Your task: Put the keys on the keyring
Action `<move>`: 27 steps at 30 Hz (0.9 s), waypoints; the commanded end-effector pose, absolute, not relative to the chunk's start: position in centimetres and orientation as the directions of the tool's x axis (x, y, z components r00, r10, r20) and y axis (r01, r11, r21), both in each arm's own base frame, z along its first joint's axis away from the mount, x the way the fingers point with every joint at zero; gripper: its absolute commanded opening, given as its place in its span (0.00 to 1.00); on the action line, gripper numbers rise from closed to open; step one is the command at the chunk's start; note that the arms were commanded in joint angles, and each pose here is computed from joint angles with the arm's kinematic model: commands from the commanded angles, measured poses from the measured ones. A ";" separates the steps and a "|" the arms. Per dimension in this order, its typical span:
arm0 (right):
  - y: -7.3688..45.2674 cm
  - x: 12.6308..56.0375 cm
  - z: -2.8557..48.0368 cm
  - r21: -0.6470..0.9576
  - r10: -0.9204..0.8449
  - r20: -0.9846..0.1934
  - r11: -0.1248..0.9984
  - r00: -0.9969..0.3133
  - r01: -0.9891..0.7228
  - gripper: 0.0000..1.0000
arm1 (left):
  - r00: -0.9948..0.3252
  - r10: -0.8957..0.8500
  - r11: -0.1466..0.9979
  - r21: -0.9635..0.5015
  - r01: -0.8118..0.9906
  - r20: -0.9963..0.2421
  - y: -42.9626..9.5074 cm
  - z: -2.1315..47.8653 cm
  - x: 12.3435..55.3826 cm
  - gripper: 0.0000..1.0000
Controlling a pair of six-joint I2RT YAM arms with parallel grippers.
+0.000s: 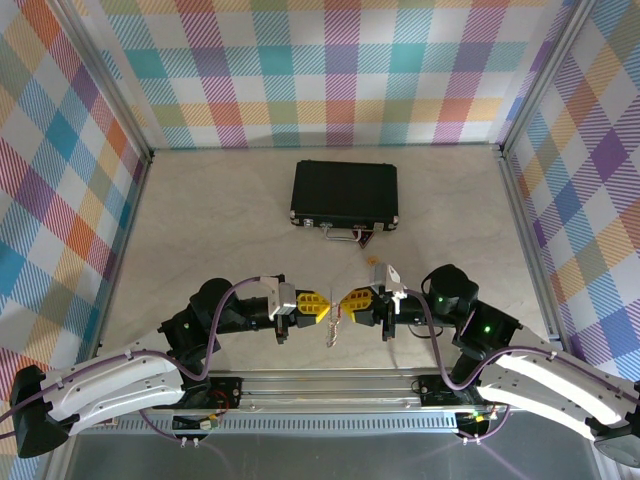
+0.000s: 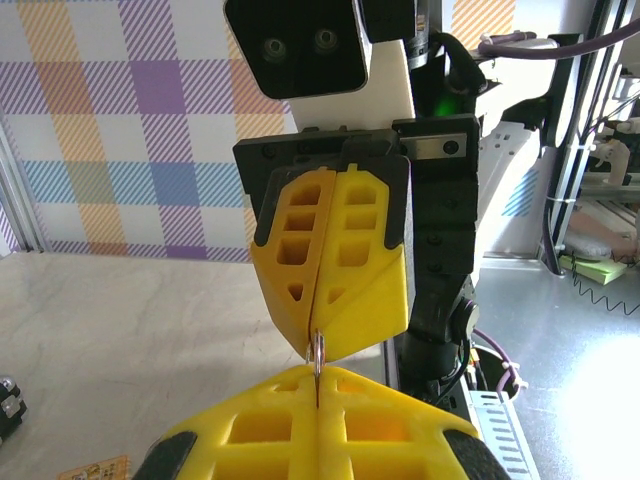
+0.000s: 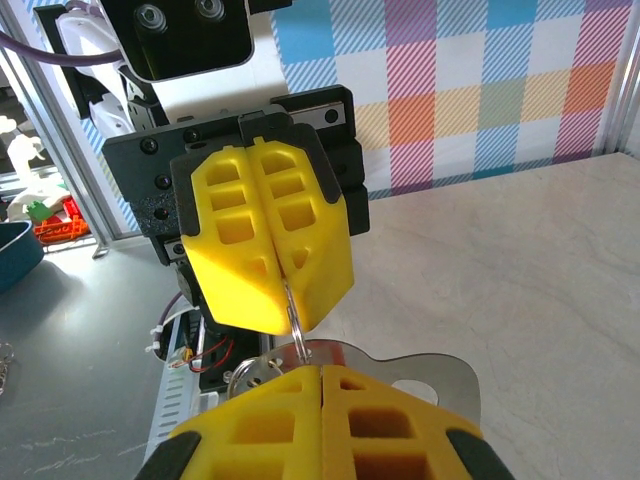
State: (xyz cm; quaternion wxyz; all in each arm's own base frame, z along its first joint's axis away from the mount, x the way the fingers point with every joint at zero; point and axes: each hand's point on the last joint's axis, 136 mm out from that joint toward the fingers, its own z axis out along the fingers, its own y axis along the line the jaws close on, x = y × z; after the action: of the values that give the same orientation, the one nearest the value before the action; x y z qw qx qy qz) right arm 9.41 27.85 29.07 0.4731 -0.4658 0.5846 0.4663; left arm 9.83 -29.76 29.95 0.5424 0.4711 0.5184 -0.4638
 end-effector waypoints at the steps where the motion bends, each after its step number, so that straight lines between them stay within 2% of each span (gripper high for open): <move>1: 28.0 9.4 30.3 0.091 -0.053 -0.994 0.122 -0.098 -0.988 0.00 | 0.049 -0.062 0.119 0.041 0.992 -0.997 -29.7 31.0 9.5 0.00; 17: 27.4 9.0 30.5 0.086 -0.043 -0.995 0.123 -0.092 -0.989 0.00 | 0.057 -0.071 0.156 0.046 0.987 -0.996 -29.2 31.1 9.9 0.00; 27: 27.9 9.0 30.7 0.084 -0.034 -0.996 0.107 -0.088 -0.991 0.00 | 0.053 -0.067 0.137 0.044 0.990 -0.996 -29.5 31.3 9.7 0.00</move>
State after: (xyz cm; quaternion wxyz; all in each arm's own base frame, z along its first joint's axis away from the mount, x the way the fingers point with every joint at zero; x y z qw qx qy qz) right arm 9.29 27.70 30.12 0.4877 -0.4611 0.5706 0.4733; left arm 10.16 -29.53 29.59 0.5472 0.4646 0.5254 -0.4567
